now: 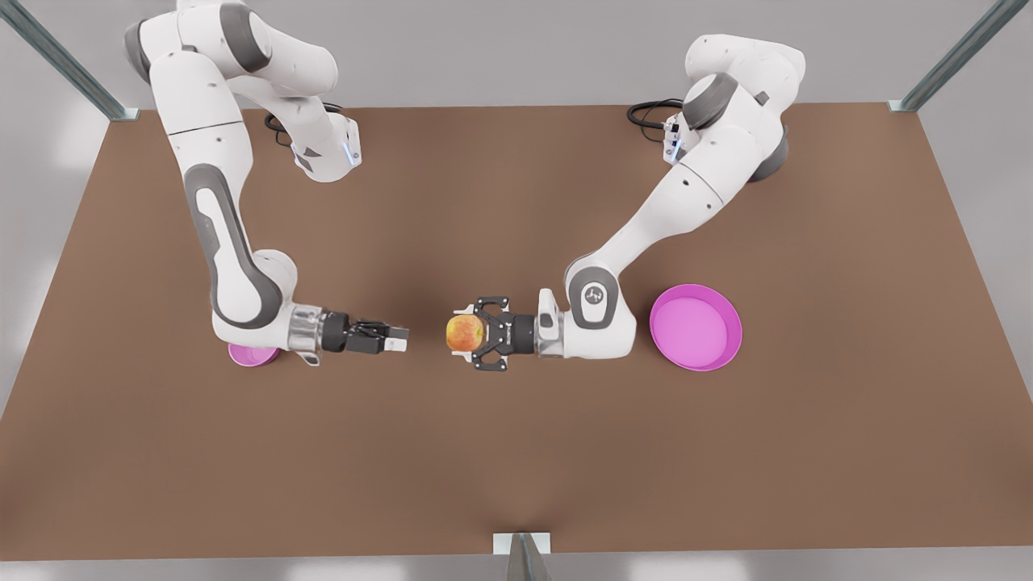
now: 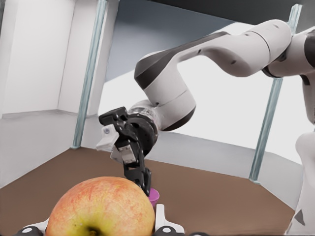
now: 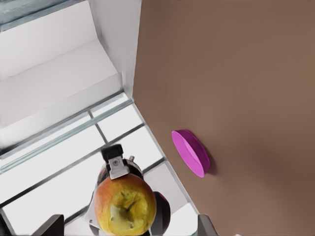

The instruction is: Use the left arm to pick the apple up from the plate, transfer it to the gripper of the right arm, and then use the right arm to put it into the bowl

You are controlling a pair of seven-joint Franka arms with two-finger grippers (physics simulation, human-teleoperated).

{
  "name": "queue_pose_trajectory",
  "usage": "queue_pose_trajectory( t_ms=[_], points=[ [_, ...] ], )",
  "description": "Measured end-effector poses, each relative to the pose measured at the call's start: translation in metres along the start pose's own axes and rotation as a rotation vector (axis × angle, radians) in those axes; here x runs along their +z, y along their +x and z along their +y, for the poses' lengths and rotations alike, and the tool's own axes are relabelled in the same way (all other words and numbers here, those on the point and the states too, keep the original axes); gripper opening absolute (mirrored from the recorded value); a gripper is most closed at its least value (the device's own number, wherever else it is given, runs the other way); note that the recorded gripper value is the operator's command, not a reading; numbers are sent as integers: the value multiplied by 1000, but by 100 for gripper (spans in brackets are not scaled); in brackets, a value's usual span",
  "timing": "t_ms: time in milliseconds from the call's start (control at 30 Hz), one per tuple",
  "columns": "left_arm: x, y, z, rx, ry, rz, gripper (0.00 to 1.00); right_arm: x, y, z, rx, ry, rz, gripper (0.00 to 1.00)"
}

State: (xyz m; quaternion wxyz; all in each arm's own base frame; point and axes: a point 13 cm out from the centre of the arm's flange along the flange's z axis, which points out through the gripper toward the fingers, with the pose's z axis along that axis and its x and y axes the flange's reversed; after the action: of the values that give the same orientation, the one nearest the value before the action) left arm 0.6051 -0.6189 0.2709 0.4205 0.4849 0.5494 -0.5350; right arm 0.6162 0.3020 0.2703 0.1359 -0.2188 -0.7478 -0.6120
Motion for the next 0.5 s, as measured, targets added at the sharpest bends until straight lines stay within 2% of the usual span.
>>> queue_pose_trajectory(
  t_ms=[167, 500],
  points=[
    [5, 7, -4, 157, 6, -8, 68, 28, 9, 10, -123, -35, 23, 100],
    [9, 12, -6, 382, 7, -14, 68, 69, 25, -13, -284, -3, 48, 100]
  ],
)
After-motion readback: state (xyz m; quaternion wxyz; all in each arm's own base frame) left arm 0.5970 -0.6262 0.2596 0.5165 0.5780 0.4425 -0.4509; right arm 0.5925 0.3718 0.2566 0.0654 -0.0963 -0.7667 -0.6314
